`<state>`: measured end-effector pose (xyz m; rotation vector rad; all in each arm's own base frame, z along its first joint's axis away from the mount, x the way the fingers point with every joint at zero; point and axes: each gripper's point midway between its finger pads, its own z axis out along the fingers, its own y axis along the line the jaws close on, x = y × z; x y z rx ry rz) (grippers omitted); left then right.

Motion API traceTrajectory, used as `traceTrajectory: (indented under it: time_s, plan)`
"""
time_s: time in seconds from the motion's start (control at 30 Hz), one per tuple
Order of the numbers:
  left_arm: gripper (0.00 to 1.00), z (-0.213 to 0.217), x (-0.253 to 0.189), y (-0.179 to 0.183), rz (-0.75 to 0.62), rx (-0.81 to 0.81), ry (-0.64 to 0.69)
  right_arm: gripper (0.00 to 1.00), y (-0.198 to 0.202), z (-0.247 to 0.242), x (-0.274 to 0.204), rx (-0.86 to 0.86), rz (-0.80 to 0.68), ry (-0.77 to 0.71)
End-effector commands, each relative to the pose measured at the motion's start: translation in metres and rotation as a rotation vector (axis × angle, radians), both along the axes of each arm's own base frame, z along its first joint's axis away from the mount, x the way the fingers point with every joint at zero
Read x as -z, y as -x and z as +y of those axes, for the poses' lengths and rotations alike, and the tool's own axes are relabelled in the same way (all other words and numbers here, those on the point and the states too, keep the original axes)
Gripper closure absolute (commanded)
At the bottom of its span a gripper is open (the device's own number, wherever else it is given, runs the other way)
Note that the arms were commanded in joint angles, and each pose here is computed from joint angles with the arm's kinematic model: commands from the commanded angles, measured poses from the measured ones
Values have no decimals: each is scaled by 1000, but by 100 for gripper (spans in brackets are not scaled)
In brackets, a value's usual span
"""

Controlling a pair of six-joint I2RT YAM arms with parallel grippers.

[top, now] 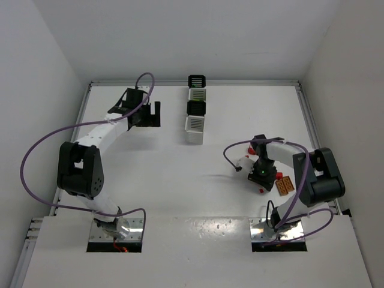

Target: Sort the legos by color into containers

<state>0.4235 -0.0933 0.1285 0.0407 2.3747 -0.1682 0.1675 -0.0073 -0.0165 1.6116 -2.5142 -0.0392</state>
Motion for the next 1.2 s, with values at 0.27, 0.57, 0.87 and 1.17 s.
traceTrajectory:
  time_s: [0.27,0.57,0.87,1.17]
  plan:
    - [0,-2,-12,-11,-43,-14,4,83,1,11,15,17,2,-34]
    - [0,-3,-15,-14,-52,-14,6,100,-40,50,-49,2,-47,-226]
    - [0,-10,-28,-13,-75,14,38,100,-137,135,-182,65,-205,-614]
    - [0,-23,-54,-31,-162,65,88,100,-297,224,-260,234,-527,-957]
